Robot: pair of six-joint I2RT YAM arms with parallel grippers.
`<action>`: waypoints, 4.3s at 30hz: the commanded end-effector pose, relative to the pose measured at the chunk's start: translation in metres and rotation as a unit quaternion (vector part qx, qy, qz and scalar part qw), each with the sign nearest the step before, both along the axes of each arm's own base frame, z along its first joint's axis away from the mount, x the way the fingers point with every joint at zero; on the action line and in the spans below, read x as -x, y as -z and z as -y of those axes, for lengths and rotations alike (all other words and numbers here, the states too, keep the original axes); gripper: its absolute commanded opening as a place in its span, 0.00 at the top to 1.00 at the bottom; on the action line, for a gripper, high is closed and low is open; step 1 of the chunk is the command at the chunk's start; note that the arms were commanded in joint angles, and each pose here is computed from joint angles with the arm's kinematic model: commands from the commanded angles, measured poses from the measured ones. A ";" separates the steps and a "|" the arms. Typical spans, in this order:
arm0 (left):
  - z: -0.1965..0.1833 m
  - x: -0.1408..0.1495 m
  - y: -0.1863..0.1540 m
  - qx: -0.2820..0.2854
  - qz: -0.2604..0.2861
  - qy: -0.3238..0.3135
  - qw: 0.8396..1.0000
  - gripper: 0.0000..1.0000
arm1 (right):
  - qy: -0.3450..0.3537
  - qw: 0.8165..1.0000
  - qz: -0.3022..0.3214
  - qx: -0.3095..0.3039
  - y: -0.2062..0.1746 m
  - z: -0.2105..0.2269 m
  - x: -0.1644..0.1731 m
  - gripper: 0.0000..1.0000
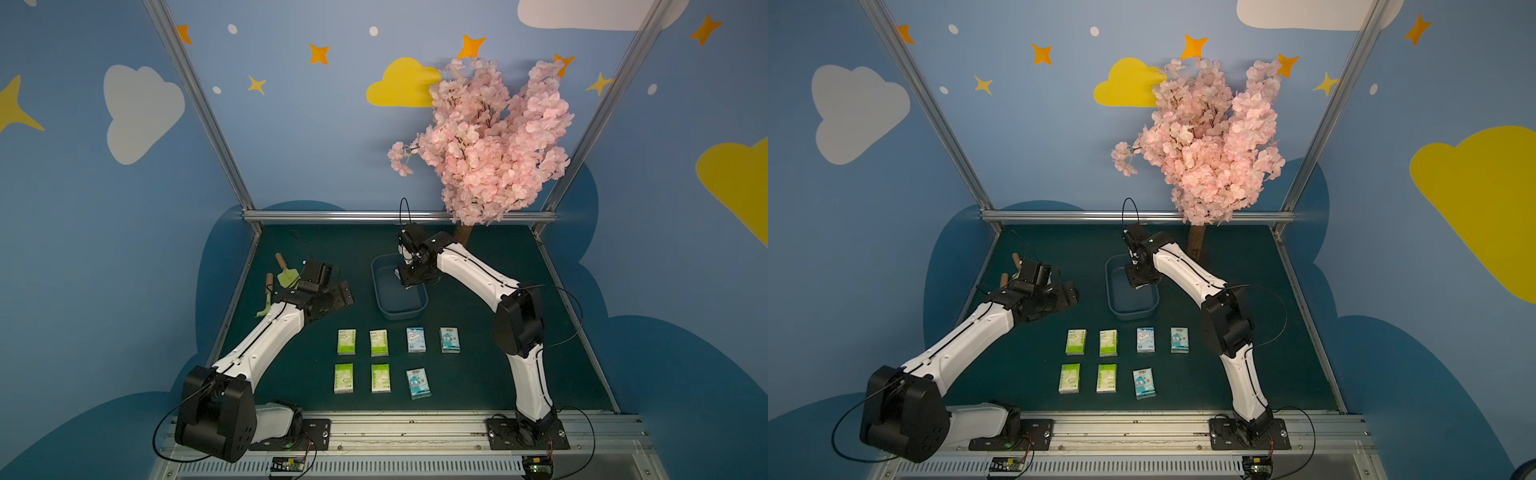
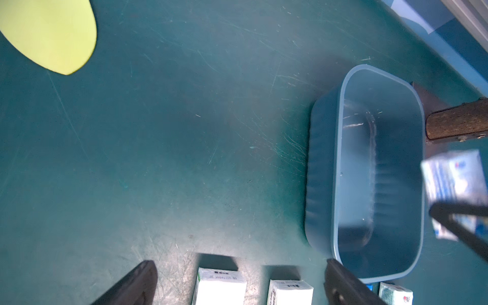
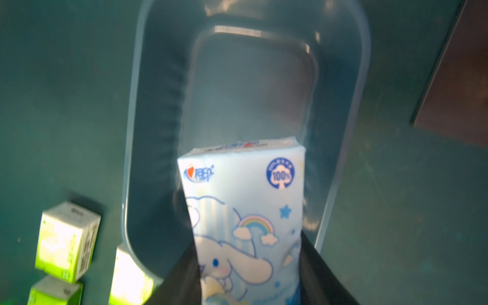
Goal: Take the pocket tissues out of the storage box
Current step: Pick up the pocket tissues from the storage box, then place the pocket tissues at the center of the board, then reset both arms
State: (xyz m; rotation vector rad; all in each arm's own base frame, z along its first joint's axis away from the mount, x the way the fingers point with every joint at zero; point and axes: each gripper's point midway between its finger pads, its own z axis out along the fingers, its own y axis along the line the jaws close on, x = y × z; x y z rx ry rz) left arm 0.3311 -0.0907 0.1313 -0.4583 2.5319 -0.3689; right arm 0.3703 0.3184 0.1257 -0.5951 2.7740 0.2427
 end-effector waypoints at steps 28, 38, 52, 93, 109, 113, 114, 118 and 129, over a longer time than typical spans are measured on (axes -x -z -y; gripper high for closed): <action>0.007 -0.020 0.000 0.003 0.014 0.014 1.000 0.00 | 0.123 0.983 -0.107 0.086 -0.010 0.137 0.201 0.52; 0.015 -0.029 0.005 0.012 0.006 0.028 1.000 0.00 | 0.152 0.971 -0.167 0.079 0.036 0.151 0.240 0.52; 0.015 -0.024 0.007 0.011 -0.006 0.033 0.999 0.00 | 0.138 0.961 -0.224 0.086 0.082 0.141 0.253 0.52; 0.010 -0.046 -0.069 0.021 0.161 0.041 0.986 0.00 | 0.169 0.976 -0.102 0.097 -0.014 0.180 0.189 0.02; -0.067 -0.020 -0.080 -0.010 0.266 -0.100 0.959 0.00 | 0.266 0.956 0.119 -0.013 -0.084 0.217 0.079 0.02; -0.087 -0.008 -0.071 -0.043 0.278 -0.135 0.950 0.00 | 0.306 0.932 0.192 -0.041 -0.073 0.236 0.058 0.02; -0.090 -0.005 -0.070 -0.048 0.284 -0.142 0.947 0.00 | 0.310 0.925 0.218 -0.040 -0.071 0.241 0.054 0.02; -0.105 0.009 -0.060 -0.074 0.296 -0.169 0.937 0.00 | 0.309 0.896 0.318 -0.021 -0.065 0.261 0.039 0.02; -0.128 0.026 -0.035 -0.186 0.271 -0.157 0.931 0.00 | 0.287 0.906 0.308 0.041 0.000 0.302 0.015 0.02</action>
